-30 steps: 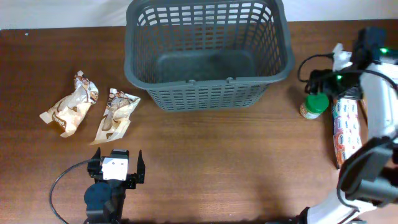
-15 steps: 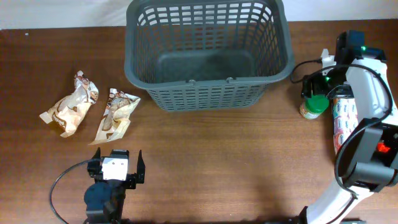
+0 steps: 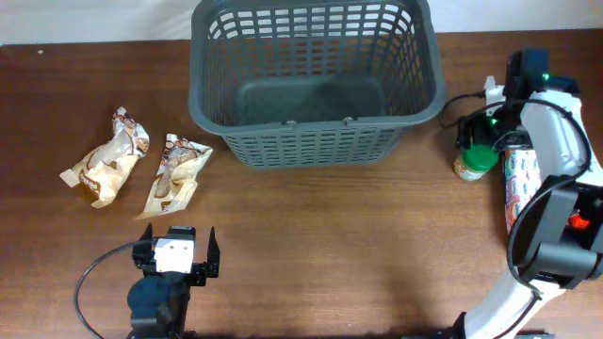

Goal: Pack container
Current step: 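Reach the right gripper to the green-lidded jar and grasp it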

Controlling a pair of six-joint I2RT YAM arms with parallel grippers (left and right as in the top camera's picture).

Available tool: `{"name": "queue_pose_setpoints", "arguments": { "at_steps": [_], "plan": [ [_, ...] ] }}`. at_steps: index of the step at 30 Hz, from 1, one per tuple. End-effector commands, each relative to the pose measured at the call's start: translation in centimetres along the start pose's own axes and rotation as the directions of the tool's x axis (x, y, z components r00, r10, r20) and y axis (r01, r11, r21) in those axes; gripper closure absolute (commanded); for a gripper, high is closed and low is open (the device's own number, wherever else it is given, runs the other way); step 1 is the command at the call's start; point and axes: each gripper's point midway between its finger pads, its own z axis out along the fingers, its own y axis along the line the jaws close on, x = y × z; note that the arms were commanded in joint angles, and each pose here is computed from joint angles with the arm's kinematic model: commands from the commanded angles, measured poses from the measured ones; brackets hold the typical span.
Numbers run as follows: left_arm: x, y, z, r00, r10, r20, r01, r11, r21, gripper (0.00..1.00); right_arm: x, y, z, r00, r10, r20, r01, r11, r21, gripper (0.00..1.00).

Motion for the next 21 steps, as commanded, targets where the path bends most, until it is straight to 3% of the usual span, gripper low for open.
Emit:
{"name": "queue_pose_setpoints", "arguments": {
  "at_steps": [1,21],
  "plan": [
    [0.1,-0.1,0.1,1.0,0.014,0.004,-0.014,1.0,0.007,0.01,1.4,0.2,1.9,0.999,-0.01,-0.044,0.01,1.0,-0.001,0.01],
    [0.1,-0.1,0.1,1.0,0.014,0.004,-0.014,1.0,0.007,0.01,2.2,0.6,4.3,0.999,-0.003,-0.036,0.003,1.0,-0.006,0.01]
  ]
}}
